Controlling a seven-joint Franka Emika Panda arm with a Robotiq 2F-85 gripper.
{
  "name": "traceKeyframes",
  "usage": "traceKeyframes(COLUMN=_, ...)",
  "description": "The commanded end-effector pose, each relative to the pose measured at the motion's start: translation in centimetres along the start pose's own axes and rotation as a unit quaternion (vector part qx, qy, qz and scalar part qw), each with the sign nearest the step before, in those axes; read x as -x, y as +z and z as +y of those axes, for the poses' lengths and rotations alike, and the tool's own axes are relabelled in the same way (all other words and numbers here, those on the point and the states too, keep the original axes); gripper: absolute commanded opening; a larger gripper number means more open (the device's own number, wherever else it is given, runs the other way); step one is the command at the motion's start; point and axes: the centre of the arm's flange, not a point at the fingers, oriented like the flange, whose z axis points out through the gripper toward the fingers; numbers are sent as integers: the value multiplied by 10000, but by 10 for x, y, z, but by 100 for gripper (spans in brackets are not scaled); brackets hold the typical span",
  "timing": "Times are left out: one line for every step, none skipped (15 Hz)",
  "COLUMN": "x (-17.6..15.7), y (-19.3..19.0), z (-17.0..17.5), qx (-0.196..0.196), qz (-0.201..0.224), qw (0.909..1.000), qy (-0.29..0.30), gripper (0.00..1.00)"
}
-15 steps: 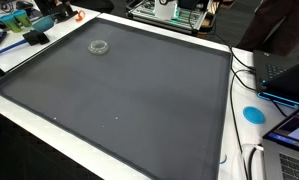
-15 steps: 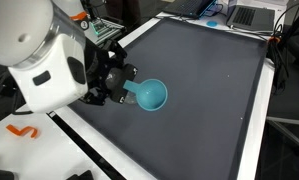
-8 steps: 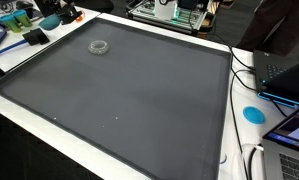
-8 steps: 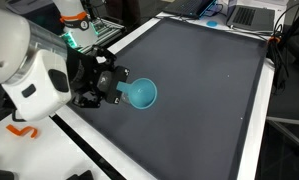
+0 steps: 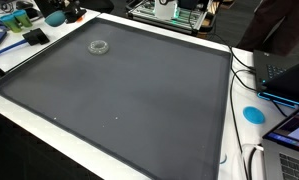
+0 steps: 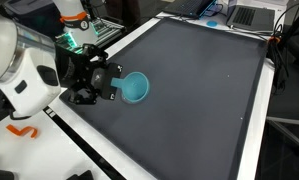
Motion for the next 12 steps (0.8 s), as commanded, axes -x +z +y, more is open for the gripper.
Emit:
traceKeyframes(x=21, y=1, z=-14, qx=-87, qz=224, qw=9995, qy=-182, gripper=28)
traceKeyframes(x=23, y=1, z=-15, qx=-81, qz=249, qw=9994, qy=-212, gripper=28)
traceKeyframes(x=26, y=0, z=-16, qx=-90, qz=275, qw=9992, qy=-259, gripper=28)
traceKeyframes(x=29, y=1, z=-16, qx=-109, qz=303, qw=9990, qy=-297, gripper=28)
traceKeyframes(x=32, y=1, z=-17, qx=-121, qz=336, qw=9989, qy=-304, gripper=28)
traceKeyframes(x=35, y=1, z=-18, qx=-137, qz=365, qw=9987, qy=-338, gripper=28)
traceKeyframes(x=38, y=2, z=-18, qx=-157, qz=386, qw=9985, qy=-368, gripper=28)
traceKeyframes(x=40, y=3, z=-19, qx=-156, qz=404, qw=9982, qy=-406, gripper=28)
traceKeyframes(x=42, y=4, z=-20, qx=-162, qz=417, qw=9981, qy=-432, gripper=28)
traceKeyframes(x=44, y=6, z=-21, qx=-163, qz=425, qw=9979, qy=-468, gripper=28)
traceKeyframes(x=46, y=7, z=-23, qx=-172, qz=432, qw=9977, qy=-484, gripper=28)
traceKeyframes(x=48, y=9, z=-24, qx=-180, qz=436, qw=9975, qy=-521, gripper=28)
